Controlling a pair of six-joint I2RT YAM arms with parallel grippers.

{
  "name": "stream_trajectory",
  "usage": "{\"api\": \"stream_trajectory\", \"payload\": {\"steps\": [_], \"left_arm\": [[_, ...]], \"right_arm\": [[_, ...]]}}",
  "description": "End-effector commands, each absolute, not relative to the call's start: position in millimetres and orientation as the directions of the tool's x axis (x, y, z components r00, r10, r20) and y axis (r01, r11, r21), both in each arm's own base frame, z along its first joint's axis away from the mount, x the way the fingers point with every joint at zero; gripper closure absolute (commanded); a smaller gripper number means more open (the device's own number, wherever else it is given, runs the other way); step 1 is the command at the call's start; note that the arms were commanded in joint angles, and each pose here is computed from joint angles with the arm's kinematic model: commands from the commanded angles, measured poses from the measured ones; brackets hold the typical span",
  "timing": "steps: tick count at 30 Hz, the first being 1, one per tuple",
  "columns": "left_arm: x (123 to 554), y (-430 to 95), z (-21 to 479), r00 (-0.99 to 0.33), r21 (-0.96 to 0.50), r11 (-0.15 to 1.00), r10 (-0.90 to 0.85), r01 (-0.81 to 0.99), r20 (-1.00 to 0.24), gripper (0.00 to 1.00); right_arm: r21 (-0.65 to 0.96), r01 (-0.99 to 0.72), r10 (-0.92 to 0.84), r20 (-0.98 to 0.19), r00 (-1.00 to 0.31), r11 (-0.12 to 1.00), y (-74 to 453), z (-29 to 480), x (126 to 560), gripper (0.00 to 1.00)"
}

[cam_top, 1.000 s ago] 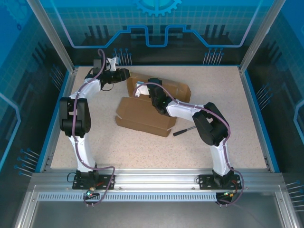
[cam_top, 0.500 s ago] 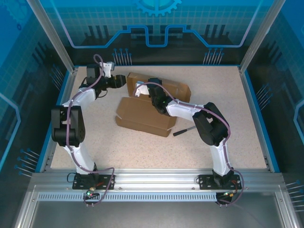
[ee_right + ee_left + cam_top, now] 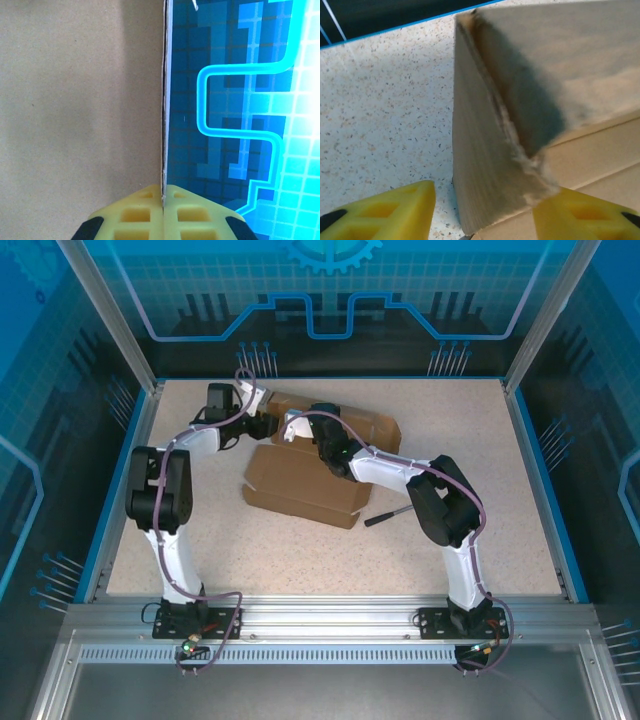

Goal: Fold the paper box

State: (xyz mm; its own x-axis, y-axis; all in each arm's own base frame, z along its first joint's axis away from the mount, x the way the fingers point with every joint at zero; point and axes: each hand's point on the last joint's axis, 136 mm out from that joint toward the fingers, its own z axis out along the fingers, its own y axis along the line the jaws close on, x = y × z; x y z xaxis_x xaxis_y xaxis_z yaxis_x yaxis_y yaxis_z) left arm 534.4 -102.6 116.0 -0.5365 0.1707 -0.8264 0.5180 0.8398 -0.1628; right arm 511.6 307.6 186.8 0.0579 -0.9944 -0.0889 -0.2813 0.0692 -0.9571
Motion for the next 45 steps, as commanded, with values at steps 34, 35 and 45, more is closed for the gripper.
{"api": "stream_trajectory", "payload": {"steps": [34, 35, 45], "left_arm": [[544, -77, 148, -0.461, -0.061, 0.948, 0.095, 0.312, -0.882, 1.0], [543, -76, 149, -0.466, -0.062, 0.951, 0.091, 0.303, -0.88, 1.0], [536, -67, 154, -0.486, -0.054, 0.965, 0.079, 0.255, -0.871, 1.0]], "right_arm": [[-0.692, -0.509, -0.851, -0.488, -0.194, 0.513, 294, 233, 443, 0.32], [-0.663, -0.515, -0.831, -0.511, -0.219, 0.543, 291, 236, 436, 0.31], [-0.256, -0.474, -0.514, -0.644, -0.567, 0.843, 254, 235, 417, 0.2]]}}
